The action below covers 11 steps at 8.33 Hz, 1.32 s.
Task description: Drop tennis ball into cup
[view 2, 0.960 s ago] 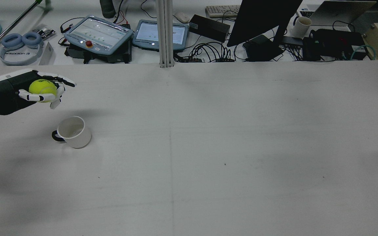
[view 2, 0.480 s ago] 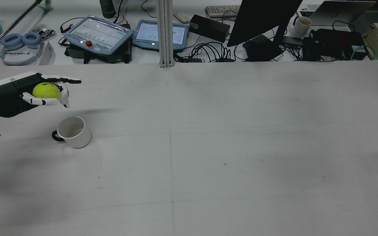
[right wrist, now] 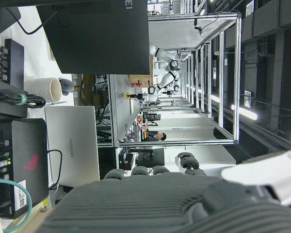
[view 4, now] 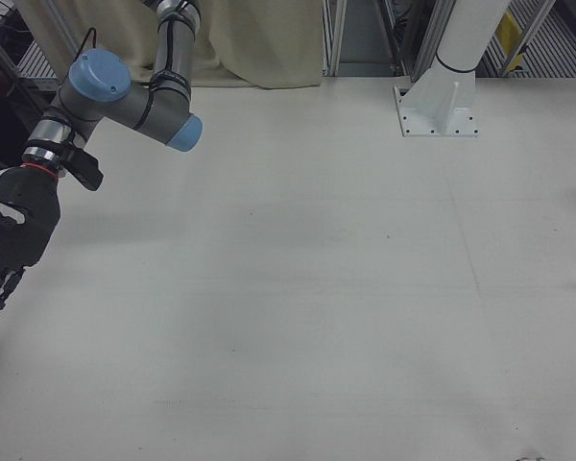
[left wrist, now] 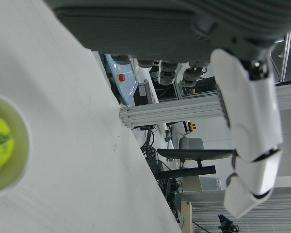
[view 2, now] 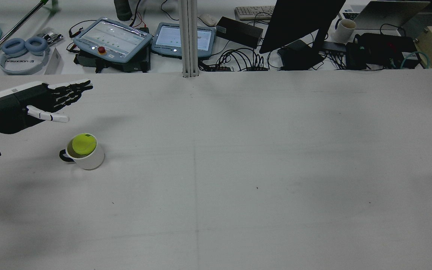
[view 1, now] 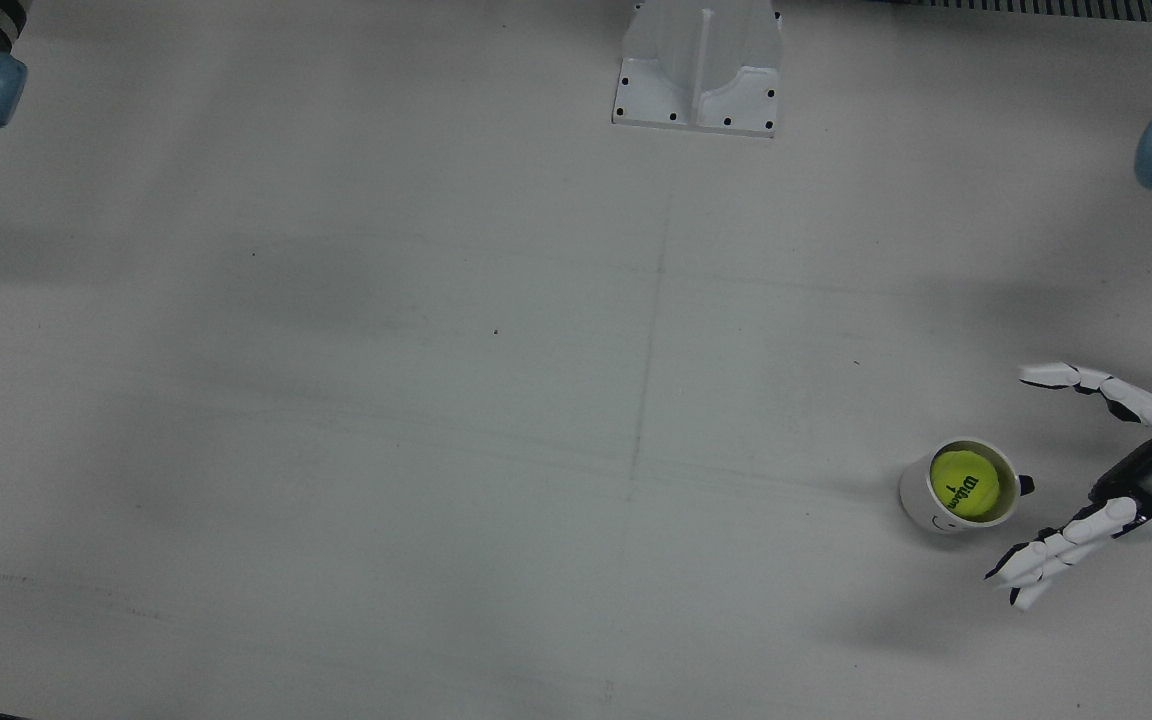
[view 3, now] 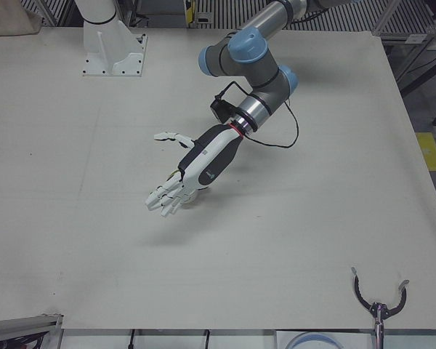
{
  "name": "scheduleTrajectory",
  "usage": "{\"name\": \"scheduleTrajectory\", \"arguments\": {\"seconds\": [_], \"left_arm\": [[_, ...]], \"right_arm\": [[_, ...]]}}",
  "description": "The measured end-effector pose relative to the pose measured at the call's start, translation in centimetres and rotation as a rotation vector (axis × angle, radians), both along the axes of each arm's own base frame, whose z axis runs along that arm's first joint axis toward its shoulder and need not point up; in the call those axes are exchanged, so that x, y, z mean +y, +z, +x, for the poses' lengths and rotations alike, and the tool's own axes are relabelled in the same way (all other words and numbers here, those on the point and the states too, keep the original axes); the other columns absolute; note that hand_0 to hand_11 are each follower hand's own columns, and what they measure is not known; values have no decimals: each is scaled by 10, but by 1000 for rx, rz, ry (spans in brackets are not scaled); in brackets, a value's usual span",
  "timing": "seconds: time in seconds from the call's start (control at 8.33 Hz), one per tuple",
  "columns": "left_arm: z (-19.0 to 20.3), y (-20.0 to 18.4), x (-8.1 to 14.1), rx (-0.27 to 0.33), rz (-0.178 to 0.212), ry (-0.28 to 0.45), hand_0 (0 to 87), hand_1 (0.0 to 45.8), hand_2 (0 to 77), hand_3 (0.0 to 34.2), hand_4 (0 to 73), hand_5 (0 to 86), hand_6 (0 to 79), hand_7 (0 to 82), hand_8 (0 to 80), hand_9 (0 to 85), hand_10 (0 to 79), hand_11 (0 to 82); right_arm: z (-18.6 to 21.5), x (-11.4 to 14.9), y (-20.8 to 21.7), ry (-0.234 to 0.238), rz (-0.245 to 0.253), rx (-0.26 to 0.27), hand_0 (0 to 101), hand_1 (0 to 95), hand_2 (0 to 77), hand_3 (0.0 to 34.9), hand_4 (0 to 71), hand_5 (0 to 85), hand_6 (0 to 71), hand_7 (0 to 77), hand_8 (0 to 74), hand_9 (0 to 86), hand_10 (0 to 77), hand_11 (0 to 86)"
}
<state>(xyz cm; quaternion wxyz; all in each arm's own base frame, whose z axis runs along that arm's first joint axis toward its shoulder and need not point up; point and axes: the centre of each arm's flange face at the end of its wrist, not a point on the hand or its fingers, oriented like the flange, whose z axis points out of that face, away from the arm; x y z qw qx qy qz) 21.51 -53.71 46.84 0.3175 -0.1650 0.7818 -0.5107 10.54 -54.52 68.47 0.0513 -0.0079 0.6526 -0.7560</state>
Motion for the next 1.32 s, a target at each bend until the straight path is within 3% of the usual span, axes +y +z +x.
{"name": "scheduleTrajectory", "arguments": {"seconds": [0.12, 0.36, 0.6, 0.72, 0.84, 0.96, 1.08, 1.32], "left_arm": [[0, 0, 0, 1, 1, 0, 478, 207, 207, 1, 142, 11, 0, 235, 0, 27, 0, 0], [-11, -10, -3, 16, 9, -16, 477, 207, 207, 2, 153, 5, 0, 240, 0, 27, 0, 0], [-68, -49, -40, 18, 15, -132, 488, 229, 224, 3, 120, 5, 5, 251, 0, 38, 0, 0], [-99, -66, -69, 11, 7, -200, 493, 278, 235, 3, 11, 27, 16, 191, 0, 27, 0, 5], [-130, -67, -96, 3, -12, -262, 493, 224, 207, 1, 11, 27, 16, 169, 0, 27, 0, 0], [-166, -50, -118, -8, -45, -325, 502, 289, 229, 1, 11, 27, 16, 180, 0, 27, 0, 0], [-201, -25, -134, -18, -83, -381, 512, 267, 251, 2, 11, 38, 11, 180, 0, 27, 0, 0], [-231, 6, -141, -34, -143, -426, 521, 284, 262, 1, 11, 38, 22, 180, 0, 27, 0, 5]], "right_arm": [[0, 0, 0, 0, 0, 0, 0, 5, 5, 0, 0, 0, 0, 0, 0, 0, 0, 5], [0, 0, 0, 0, 0, 0, 0, 5, 5, 0, 0, 0, 0, 0, 0, 0, 0, 5], [0, 0, 0, 0, 0, 0, 0, 5, 5, 0, 0, 0, 0, 0, 0, 0, 0, 5], [0, 0, 0, 0, 1, 0, 0, 5, 5, 0, 0, 0, 0, 0, 0, 0, 0, 5], [0, 0, -1, 0, 1, 0, 0, 5, 5, 0, 0, 0, 0, 0, 0, 0, 0, 5], [0, 0, -1, 0, 1, 0, 0, 5, 5, 0, 0, 0, 0, 0, 0, 0, 0, 5], [0, 0, -1, 0, 2, 0, 0, 5, 5, 0, 0, 0, 0, 0, 0, 0, 0, 5], [0, 0, -1, 0, 3, 0, 0, 5, 5, 0, 0, 0, 0, 0, 0, 0, 0, 5]]}}
